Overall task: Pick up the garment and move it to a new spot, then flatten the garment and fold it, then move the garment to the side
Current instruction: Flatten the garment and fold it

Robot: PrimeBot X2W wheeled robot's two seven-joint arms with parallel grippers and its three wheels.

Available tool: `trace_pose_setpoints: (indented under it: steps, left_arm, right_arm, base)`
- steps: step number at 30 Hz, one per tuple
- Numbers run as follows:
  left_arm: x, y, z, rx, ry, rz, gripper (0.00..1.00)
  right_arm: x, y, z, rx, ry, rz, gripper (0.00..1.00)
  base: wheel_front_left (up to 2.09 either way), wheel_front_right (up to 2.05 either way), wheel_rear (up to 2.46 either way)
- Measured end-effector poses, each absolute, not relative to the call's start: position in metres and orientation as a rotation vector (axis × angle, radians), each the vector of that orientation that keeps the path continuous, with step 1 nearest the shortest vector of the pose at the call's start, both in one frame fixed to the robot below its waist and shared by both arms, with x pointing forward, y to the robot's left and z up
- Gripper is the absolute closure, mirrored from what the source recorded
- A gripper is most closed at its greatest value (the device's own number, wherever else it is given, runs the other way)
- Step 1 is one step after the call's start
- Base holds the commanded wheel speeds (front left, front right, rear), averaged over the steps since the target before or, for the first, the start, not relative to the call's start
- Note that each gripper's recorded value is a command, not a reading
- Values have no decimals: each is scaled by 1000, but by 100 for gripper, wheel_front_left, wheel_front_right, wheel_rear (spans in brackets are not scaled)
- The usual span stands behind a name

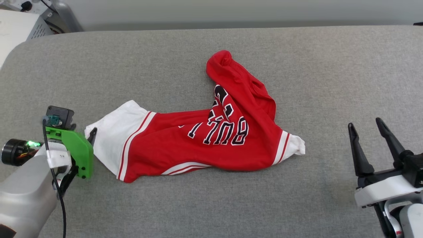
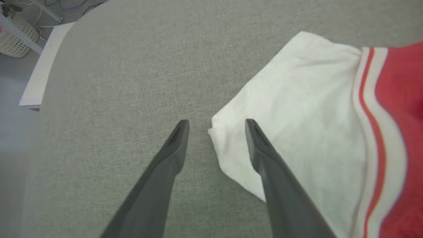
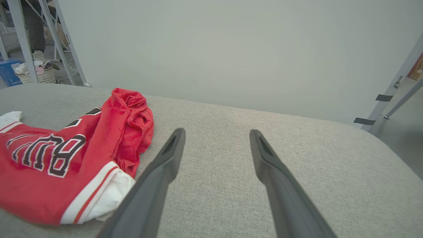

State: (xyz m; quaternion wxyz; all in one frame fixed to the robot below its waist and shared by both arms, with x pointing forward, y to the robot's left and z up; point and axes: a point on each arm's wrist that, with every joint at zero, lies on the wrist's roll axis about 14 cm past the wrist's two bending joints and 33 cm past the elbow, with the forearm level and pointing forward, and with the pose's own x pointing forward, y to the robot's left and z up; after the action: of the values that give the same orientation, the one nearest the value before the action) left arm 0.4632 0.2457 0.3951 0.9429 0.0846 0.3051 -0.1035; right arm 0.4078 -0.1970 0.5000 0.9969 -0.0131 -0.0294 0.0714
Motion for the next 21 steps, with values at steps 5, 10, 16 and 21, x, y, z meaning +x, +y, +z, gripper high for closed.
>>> trace_pose_setpoints:
  steps: [5,10,16,21]
  left_arm:
    - [475,241,438,175,370,-160,0]
    - [472,217,494,153,153,-126,0]
    - [429,212,524,158,-7,-66,0]
    - [403,215,527,133,-53,-5,0]
  right_arm:
    - [411,-204,533,-78,-149,155,0]
    - [421,-197,572,-152,-227,222,0]
    - [432,-158,586,-225,-123,395,0]
    - [433,-130,568,-272,95,543,0]
  base:
    - [0,0,0]
    - [0,0,0]
    - [0,0,0]
    - [0,0,0]
